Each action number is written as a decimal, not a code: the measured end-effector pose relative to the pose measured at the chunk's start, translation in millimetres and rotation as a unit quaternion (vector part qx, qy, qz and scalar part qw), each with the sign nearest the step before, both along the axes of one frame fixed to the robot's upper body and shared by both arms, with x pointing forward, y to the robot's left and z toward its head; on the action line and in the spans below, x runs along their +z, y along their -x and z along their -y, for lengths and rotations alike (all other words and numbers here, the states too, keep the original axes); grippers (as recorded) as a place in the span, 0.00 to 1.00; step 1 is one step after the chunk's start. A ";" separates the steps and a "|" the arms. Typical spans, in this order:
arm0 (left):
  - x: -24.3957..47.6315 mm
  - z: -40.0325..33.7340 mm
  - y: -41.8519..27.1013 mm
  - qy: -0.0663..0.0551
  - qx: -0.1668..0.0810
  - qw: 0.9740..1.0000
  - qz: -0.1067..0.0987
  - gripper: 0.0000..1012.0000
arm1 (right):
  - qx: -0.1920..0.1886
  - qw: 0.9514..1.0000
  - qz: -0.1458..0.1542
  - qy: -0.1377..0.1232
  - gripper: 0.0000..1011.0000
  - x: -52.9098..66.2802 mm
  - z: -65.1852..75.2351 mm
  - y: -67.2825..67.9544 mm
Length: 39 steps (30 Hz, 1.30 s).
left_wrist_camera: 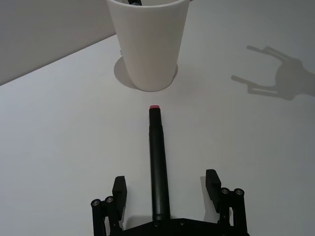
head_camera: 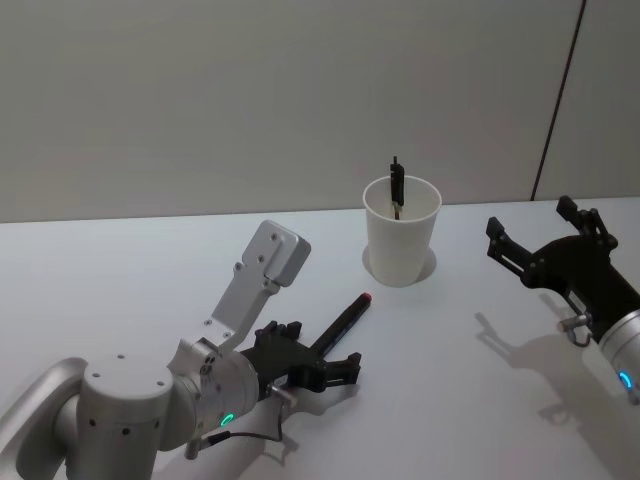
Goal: Place the pen into the pen holder.
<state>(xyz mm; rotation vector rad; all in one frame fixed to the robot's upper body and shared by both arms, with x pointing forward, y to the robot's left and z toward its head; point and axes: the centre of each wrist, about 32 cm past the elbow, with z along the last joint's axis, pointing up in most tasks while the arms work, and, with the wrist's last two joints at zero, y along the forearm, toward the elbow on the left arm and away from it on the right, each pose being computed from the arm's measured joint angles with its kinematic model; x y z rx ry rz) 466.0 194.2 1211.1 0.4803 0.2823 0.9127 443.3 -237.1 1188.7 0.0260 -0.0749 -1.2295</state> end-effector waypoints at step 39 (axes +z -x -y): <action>-0.8 0.0 -0.7 -0.004 -0.008 1.000 0.005 0.99 | 0.000 1.000 0.000 0.000 0.99 0.0 0.0 0.0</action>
